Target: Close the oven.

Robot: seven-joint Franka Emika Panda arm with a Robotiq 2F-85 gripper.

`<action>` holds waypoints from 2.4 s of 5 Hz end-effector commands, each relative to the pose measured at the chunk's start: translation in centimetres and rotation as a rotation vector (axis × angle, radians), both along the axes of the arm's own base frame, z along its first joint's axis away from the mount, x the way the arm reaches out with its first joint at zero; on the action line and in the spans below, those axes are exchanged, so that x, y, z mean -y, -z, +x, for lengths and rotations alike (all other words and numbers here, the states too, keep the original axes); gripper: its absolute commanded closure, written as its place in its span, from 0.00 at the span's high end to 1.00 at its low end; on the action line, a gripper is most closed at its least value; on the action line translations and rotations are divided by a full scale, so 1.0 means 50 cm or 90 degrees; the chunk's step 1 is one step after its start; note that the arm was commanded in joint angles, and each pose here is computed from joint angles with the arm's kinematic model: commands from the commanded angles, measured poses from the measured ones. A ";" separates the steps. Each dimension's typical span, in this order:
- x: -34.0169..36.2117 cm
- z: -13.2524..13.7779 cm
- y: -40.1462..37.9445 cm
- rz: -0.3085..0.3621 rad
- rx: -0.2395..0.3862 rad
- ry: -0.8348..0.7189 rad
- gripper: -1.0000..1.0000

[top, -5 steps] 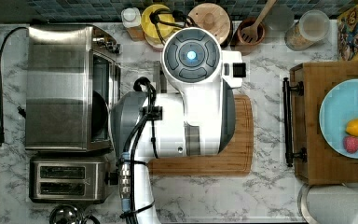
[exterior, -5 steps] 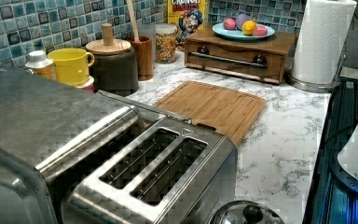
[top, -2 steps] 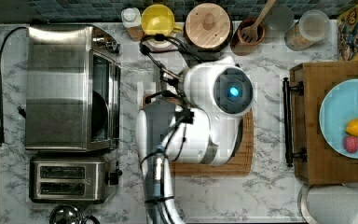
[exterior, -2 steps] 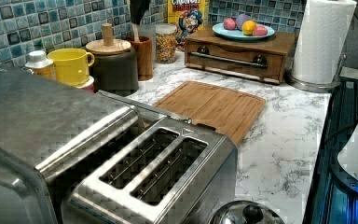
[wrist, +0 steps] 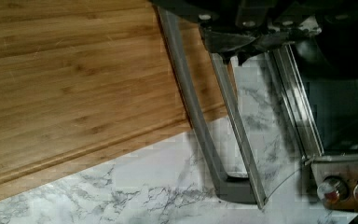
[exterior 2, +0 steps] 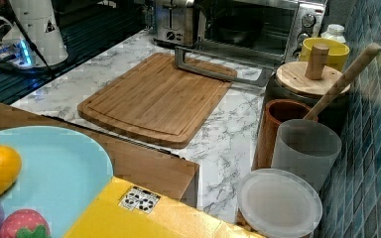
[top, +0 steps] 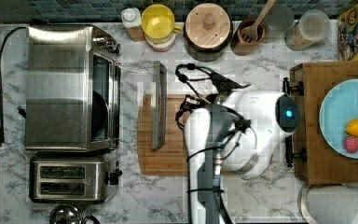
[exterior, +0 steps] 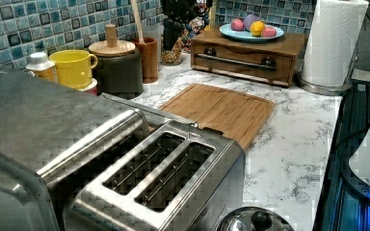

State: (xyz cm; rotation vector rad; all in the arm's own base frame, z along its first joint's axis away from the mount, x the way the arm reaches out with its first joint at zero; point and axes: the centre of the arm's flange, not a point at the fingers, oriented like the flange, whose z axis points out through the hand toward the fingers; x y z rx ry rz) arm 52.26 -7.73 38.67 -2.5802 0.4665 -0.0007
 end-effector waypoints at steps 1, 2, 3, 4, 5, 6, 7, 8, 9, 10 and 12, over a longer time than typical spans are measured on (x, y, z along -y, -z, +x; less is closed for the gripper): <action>-0.094 0.039 0.004 0.009 0.111 -0.206 0.00; -0.083 0.027 0.083 0.042 0.167 -0.196 0.00; -0.052 0.038 0.169 0.048 0.186 -0.145 0.00; -0.047 0.054 0.237 0.014 0.171 -0.121 0.00; -0.043 0.064 0.244 0.024 0.197 -0.109 0.00; -0.050 0.057 0.232 0.069 0.244 -0.091 0.00; -0.063 0.059 0.230 0.114 0.266 -0.103 0.00; -0.066 0.062 0.222 0.129 0.269 -0.116 0.00; -0.084 0.073 0.244 0.126 0.239 -0.136 0.00; -0.119 0.089 0.281 0.148 0.194 -0.158 0.00; -0.174 0.099 0.276 0.168 0.169 -0.201 0.00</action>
